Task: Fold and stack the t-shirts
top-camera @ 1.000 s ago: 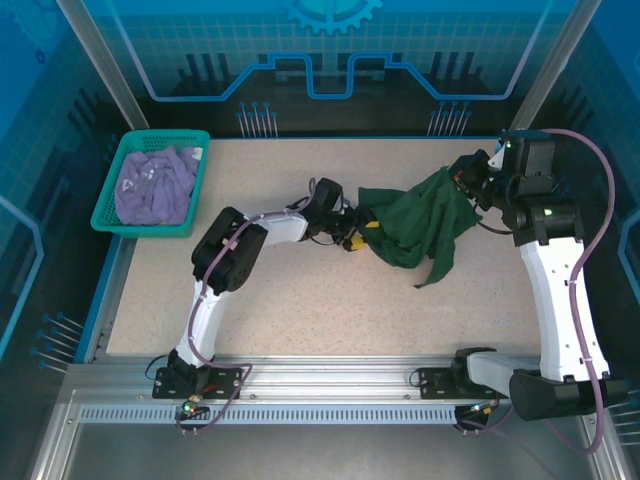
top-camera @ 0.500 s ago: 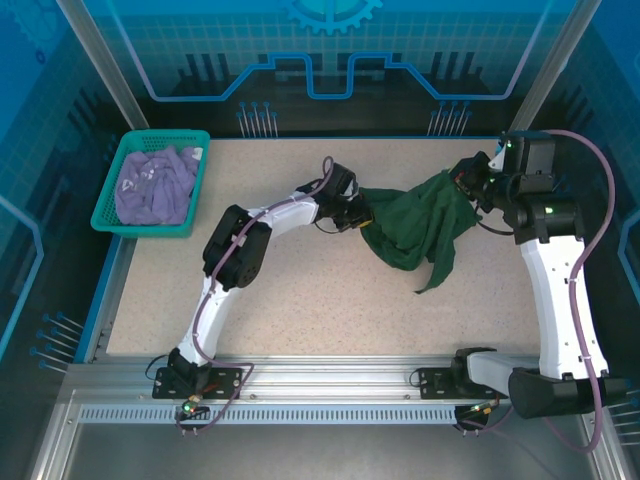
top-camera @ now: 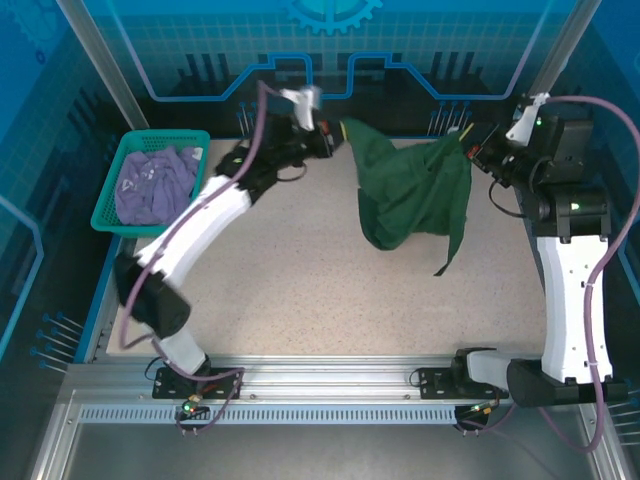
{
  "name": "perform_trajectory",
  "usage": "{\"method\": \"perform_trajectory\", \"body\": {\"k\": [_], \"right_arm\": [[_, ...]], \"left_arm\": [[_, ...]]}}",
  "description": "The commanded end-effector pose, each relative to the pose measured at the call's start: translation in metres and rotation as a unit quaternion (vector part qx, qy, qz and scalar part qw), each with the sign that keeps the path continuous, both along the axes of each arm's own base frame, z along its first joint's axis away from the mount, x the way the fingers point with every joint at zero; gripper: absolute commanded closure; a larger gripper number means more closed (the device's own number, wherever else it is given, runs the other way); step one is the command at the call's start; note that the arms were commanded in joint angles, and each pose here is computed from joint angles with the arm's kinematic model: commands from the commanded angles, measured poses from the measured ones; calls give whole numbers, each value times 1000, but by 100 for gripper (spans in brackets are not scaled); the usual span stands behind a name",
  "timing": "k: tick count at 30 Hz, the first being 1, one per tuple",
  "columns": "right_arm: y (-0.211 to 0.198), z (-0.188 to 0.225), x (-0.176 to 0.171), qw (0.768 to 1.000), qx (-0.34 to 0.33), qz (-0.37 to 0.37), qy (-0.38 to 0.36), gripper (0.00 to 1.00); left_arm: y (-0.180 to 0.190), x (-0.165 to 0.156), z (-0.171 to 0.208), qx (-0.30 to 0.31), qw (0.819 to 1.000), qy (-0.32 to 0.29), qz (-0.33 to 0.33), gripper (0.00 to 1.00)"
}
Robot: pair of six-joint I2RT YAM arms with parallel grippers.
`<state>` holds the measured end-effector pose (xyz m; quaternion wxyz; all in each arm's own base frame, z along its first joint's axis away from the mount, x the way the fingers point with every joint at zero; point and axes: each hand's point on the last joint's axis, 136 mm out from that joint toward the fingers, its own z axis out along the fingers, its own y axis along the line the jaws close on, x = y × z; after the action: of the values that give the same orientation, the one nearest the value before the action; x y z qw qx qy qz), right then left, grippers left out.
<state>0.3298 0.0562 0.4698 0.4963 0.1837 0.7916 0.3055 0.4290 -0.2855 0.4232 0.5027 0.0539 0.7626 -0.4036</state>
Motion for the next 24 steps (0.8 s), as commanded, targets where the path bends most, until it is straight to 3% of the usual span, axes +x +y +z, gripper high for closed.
{"method": "perform_trajectory", "body": {"k": [1, 7, 10, 13, 16, 19, 22, 24], "right_arm": [[13, 68, -17, 992, -15, 48, -116, 100], [24, 141, -62, 971, -30, 69, -229, 100], [24, 154, -72, 967, -23, 67, -244, 100], [23, 144, -67, 972, -20, 57, -226, 100], [15, 112, -49, 985, -17, 27, -168, 100], [0, 56, -28, 997, -24, -26, -64, 100], [-17, -18, -14, 994, -57, -71, 58, 100], [-34, -75, -12, 980, -77, -114, 143, 100]], "left_arm": [[27, -32, 72, 21, 989, -146, 17, 100], [78, -115, 183, -7, 945, -324, 52, 100], [90, -135, 213, -7, 932, -357, 57, 100], [92, -131, 223, -3, 931, -360, 64, 100], [94, -98, 212, 0, 942, -327, 75, 100], [91, -38, 174, -11, 967, -243, 72, 100], [65, 36, 102, 11, 987, -150, 53, 100], [39, 92, 32, 30, 997, -69, 32, 99]]}}
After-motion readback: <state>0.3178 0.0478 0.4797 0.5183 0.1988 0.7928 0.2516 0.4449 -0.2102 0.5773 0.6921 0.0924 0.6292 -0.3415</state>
